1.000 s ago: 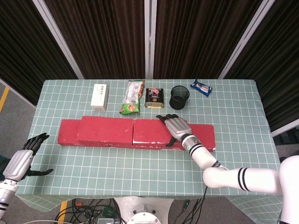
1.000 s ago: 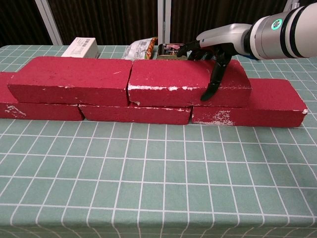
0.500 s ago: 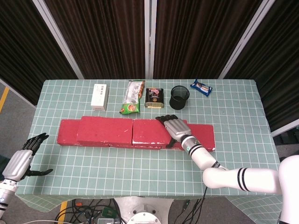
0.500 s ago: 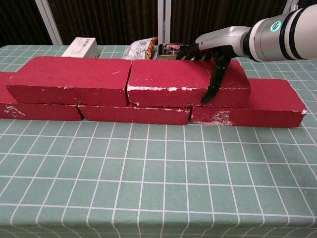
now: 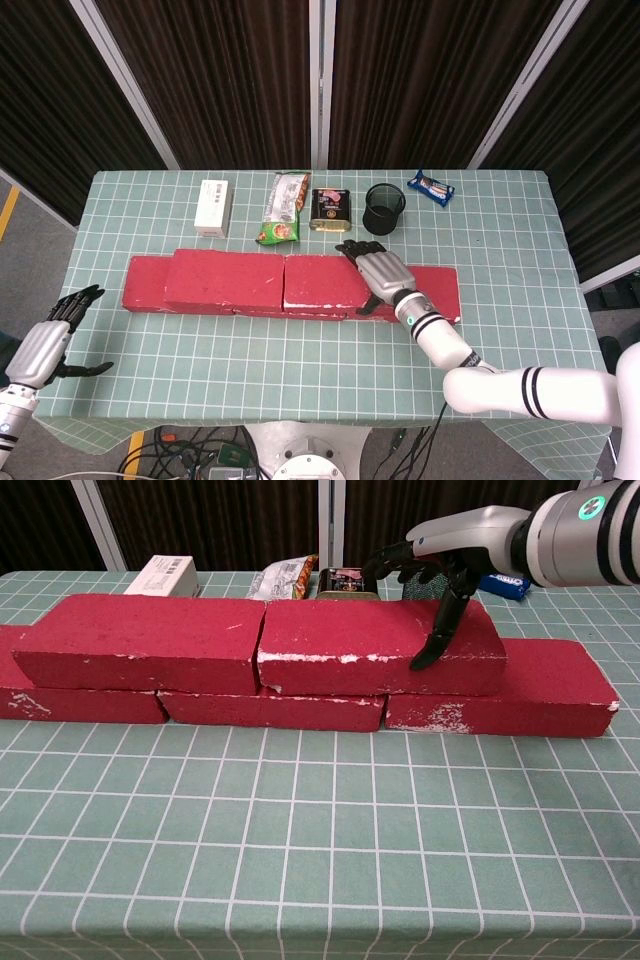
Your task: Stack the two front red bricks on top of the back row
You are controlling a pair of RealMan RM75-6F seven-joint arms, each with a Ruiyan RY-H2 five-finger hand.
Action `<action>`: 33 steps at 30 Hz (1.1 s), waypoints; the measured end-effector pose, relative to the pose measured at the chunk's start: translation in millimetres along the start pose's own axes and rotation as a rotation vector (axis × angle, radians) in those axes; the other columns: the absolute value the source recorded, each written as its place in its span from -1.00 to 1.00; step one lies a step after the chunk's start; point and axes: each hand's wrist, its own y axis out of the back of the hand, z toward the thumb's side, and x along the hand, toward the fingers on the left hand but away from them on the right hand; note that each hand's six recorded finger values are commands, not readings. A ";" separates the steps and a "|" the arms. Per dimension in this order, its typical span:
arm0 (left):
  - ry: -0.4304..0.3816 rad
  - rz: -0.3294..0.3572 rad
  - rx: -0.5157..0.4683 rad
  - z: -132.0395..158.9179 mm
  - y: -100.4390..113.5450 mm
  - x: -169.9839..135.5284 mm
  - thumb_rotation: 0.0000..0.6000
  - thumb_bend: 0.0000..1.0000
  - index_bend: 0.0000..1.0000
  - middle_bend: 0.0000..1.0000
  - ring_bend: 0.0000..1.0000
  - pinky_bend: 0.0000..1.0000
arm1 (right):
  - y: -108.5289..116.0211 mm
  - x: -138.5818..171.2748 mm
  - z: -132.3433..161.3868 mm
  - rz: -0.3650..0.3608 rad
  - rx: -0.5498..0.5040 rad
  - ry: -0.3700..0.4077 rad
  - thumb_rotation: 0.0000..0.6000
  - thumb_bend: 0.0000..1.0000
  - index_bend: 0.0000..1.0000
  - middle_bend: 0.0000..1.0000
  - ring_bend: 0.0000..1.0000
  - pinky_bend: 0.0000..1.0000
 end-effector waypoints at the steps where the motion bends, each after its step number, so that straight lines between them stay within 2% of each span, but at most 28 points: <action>1: 0.000 0.000 0.000 0.5 -0.1 -0.1 1.00 -1.00 -0.93 -1.00 -1.00 -1.00 | 2.3 4.3 -0.2 -0.007 -0.004 0.005 1.00 -1.00 -1.00 -1.00 -1.00 -1.00; 6: 0.005 0.004 0.007 1.6 0.6 -1.5 1.00 -1.00 -0.93 -1.00 -1.00 -1.00 | 14.9 27.6 -5.3 -0.053 -0.016 0.026 1.00 -1.00 -1.00 -1.00 -1.00 -1.00; 9: 0.010 0.016 0.014 0.9 1.9 -3.5 1.00 -1.00 -0.93 -1.00 -1.00 -1.00 | 25.3 47.6 -17.4 -0.110 -0.003 0.023 1.00 -1.00 -1.00 -1.00 -1.00 -1.00; 16: 0.027 0.058 0.062 -4.2 4.4 -10.6 1.00 -1.00 -0.93 -1.00 -1.00 -1.00 | 36.3 114.0 -75.9 -0.307 0.094 -0.059 1.00 -1.00 -1.00 -1.00 -1.00 -1.00; 20: 0.040 0.089 0.123 -5.4 5.7 -16.8 1.00 -1.00 -0.93 -1.00 -1.00 -1.00 | 24.5 161.8 -116.9 -0.399 0.123 -0.137 1.00 -1.00 -1.00 -1.00 -1.00 -1.00; 25: 0.056 0.114 0.186 -4.2 4.6 -24.8 1.00 -1.00 -0.93 -1.00 -1.00 -1.00 | 1.0 223.1 -170.2 -0.486 0.159 -0.273 1.00 -1.00 -1.00 -1.00 -1.00 -1.00; 28: 0.067 0.130 0.231 -2.5 4.6 -28.6 1.00 -1.00 -0.93 -1.00 -1.00 -1.00 | -16.2 248.9 -188.9 -0.510 0.180 -0.322 1.00 -1.00 -1.00 -1.00 -1.00 -1.00; 33: 0.093 0.169 0.287 -3.5 8.9 -34.1 1.00 -1.00 -0.93 -1.00 -1.00 -1.00 | -45.3 274.7 -204.2 -0.527 0.186 -0.380 1.00 -1.00 -1.00 -1.00 -1.00 -1.00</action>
